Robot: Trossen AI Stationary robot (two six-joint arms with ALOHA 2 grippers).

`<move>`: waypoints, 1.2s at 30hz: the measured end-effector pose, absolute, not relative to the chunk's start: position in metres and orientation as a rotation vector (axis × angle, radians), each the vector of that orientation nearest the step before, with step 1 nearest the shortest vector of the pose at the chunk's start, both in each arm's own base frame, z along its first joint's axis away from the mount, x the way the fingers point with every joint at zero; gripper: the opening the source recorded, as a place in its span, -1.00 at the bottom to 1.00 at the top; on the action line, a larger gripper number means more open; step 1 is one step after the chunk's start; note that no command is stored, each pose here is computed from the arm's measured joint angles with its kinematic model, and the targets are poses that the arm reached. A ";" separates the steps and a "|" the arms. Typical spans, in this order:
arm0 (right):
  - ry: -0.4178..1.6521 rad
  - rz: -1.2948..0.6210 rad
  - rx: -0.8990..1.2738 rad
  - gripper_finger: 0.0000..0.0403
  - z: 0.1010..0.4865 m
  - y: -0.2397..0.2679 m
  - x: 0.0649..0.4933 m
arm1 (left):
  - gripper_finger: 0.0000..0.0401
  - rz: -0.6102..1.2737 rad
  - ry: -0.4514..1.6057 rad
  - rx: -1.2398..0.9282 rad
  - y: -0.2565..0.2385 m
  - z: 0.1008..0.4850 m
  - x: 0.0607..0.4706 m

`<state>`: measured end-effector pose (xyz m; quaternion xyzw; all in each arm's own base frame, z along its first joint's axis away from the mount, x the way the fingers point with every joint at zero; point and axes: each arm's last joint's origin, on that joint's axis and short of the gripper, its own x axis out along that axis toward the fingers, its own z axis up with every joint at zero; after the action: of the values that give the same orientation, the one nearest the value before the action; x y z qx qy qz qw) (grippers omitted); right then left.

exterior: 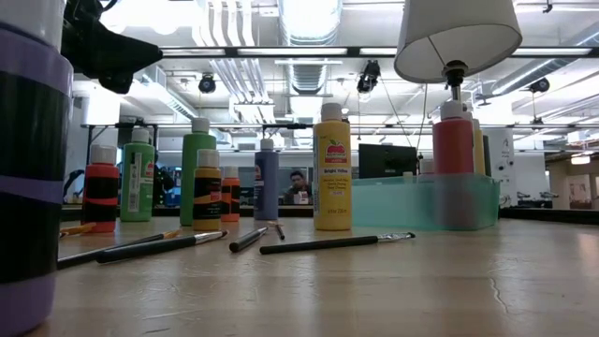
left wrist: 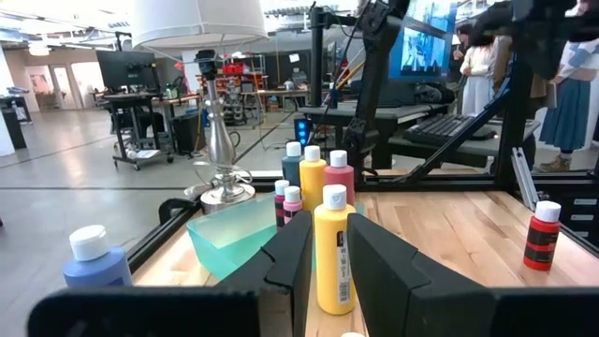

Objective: Pick & Place Paint Supplies
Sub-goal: Put the small red paint bottle into the green bin

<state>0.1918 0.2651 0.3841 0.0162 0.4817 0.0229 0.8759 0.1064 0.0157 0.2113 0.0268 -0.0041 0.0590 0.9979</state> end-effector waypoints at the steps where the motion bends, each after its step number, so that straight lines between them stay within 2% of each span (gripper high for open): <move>1: 0.986 0.073 0.049 -0.96 0.380 0.268 0.189 | -0.62 0.118 -0.008 0.054 0.016 0.211 0.106; 13: 0.814 0.240 0.146 -0.96 0.293 0.262 0.182 | -0.62 0.118 -0.008 0.054 0.016 0.211 0.106; 22: 0.713 0.252 0.115 -0.93 0.238 0.256 0.183 | -0.62 0.118 -0.008 0.054 0.016 0.211 0.106; 26: 0.698 0.238 0.124 -0.77 0.225 0.252 0.182 | -0.62 0.118 -0.008 0.053 0.016 0.211 0.106; 36: 0.710 0.180 0.114 -0.12 0.206 0.237 0.190 | -0.62 0.118 -0.008 0.054 0.016 0.211 0.106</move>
<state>0.1900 0.2370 0.2061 0.0555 0.3467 0.0882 0.9322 0.1063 0.0157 0.2114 0.0269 -0.0041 0.0588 0.9979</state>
